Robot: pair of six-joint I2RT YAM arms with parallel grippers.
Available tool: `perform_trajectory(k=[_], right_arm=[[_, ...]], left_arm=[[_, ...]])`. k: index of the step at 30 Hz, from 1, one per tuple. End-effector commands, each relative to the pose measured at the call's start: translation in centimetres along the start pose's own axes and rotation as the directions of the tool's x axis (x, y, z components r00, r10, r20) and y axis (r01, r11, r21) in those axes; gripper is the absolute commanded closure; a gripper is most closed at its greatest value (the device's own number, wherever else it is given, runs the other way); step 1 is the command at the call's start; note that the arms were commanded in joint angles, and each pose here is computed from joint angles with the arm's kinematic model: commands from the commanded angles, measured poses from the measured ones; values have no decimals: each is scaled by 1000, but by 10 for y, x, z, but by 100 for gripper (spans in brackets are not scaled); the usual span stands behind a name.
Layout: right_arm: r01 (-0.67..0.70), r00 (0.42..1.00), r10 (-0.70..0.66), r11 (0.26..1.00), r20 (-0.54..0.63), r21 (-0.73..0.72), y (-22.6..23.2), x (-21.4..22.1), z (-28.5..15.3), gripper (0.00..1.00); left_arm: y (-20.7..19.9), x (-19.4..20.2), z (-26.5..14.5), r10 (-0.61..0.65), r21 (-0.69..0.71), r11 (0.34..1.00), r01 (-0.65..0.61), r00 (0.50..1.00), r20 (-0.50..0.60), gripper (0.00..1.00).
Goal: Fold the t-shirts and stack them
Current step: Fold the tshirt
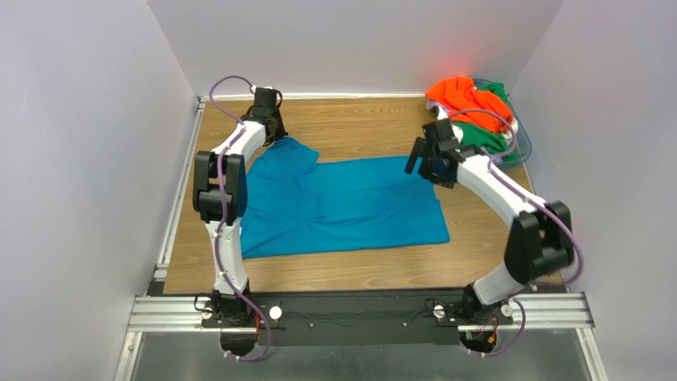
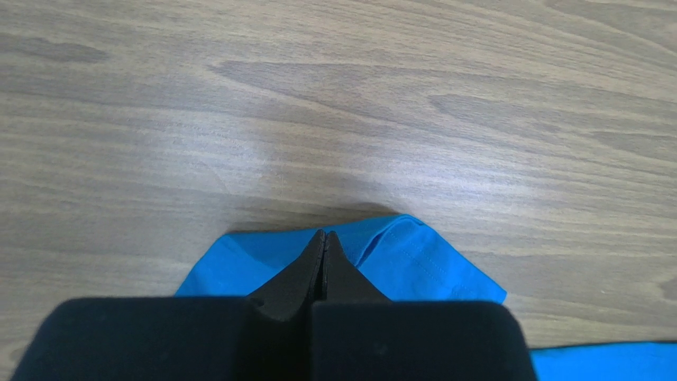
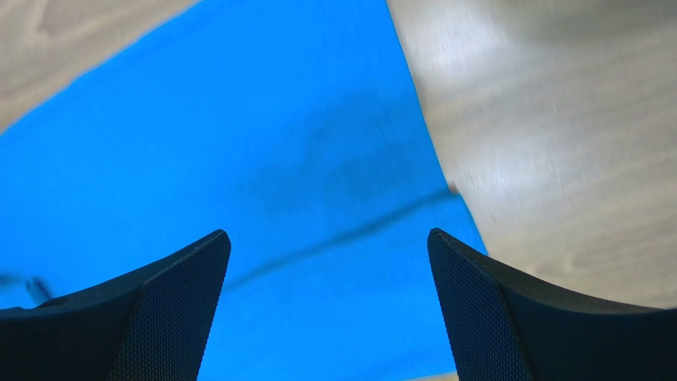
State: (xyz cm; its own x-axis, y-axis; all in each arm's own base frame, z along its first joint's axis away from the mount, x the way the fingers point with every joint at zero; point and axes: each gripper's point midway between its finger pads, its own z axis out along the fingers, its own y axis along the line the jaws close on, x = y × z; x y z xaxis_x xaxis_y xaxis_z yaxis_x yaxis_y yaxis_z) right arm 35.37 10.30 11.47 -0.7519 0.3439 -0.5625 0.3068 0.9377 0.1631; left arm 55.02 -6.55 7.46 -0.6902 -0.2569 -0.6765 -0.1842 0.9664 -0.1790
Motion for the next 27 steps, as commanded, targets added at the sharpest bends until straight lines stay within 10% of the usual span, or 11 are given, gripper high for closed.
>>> perform_trajectory(k=[1,17,27], right_arm=[[1,999,-4,997,39,82,5,-28,36,0],[7,994,-30,976,101,219,10,-108,143,12],[48,998,-57,964,29,261,-6,-80,175,24]], left_arm=[[-12,-7,-13,-21,55,998,19,999,45,100],[-13,16,-43,-54,109,993,51,998,33,100],[-12,26,-47,-83,103,991,82,996,11,100]])
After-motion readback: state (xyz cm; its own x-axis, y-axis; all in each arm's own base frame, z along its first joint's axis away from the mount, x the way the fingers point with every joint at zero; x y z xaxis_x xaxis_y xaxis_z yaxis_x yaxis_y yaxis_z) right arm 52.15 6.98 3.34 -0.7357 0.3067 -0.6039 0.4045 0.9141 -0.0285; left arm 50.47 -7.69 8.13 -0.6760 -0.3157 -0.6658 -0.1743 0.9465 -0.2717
